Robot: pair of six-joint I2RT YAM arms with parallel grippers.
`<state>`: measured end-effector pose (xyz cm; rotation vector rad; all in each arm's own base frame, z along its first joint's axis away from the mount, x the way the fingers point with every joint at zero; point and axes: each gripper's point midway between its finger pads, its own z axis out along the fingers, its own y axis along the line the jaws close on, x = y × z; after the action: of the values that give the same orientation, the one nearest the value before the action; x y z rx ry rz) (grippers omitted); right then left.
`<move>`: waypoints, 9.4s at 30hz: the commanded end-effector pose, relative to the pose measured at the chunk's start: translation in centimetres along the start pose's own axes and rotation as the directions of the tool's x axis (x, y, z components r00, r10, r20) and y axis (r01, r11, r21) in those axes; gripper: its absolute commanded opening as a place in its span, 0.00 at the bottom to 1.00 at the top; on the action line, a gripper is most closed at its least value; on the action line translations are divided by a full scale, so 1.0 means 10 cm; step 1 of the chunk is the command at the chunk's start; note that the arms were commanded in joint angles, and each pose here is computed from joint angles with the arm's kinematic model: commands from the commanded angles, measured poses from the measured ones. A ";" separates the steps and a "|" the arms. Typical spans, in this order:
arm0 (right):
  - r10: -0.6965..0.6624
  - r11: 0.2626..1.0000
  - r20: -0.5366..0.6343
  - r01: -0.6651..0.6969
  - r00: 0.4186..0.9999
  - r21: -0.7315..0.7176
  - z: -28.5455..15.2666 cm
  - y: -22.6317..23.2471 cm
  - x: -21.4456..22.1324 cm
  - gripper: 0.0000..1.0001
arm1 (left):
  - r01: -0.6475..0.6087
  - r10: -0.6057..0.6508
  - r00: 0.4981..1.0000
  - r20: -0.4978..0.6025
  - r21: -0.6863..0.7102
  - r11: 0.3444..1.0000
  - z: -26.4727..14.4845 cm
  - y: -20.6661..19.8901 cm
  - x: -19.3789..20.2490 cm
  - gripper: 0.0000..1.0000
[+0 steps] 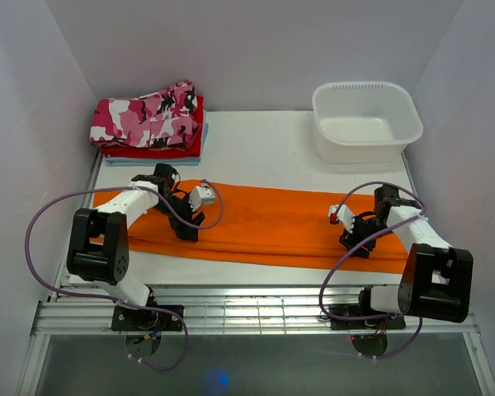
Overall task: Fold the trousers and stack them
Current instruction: Fold the trousers
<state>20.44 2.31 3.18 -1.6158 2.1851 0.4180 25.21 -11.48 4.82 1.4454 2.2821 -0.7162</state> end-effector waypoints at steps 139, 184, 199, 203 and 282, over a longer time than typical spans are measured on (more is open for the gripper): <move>-0.135 0.974 -0.064 0.144 0.989 0.176 -1.10 -0.67 -0.22 0.92 | 0.273 -0.246 0.955 0.168 -0.157 0.949 -0.37 0.14 -0.78 0.70; 0.996 0.066 0.072 -0.995 0.061 -0.074 -0.59 -0.32 1.25 0.27 | 0.889 -0.707 0.455 0.542 -0.319 0.327 -2.40 1.66 1.05 0.75; 0.971 0.133 0.191 -0.988 0.146 0.079 -1.00 -0.94 1.64 0.08 | 0.996 -0.847 0.078 0.526 -0.069 0.049 -2.27 1.26 1.66 0.98; 0.968 0.145 0.191 -0.983 0.164 0.109 -1.00 -0.93 1.69 0.08 | 0.989 -0.846 0.017 0.533 -0.135 -0.065 -2.21 1.16 1.89 0.97; 0.965 0.209 0.125 -0.962 0.232 0.174 -1.02 -0.84 1.85 0.08 | 0.998 -0.632 0.057 0.773 -0.027 0.056 -2.10 1.61 2.09 0.50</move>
<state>20.28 -15.41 3.73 0.2047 2.9324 0.6727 30.73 19.85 5.30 -0.7863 2.2706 -0.5978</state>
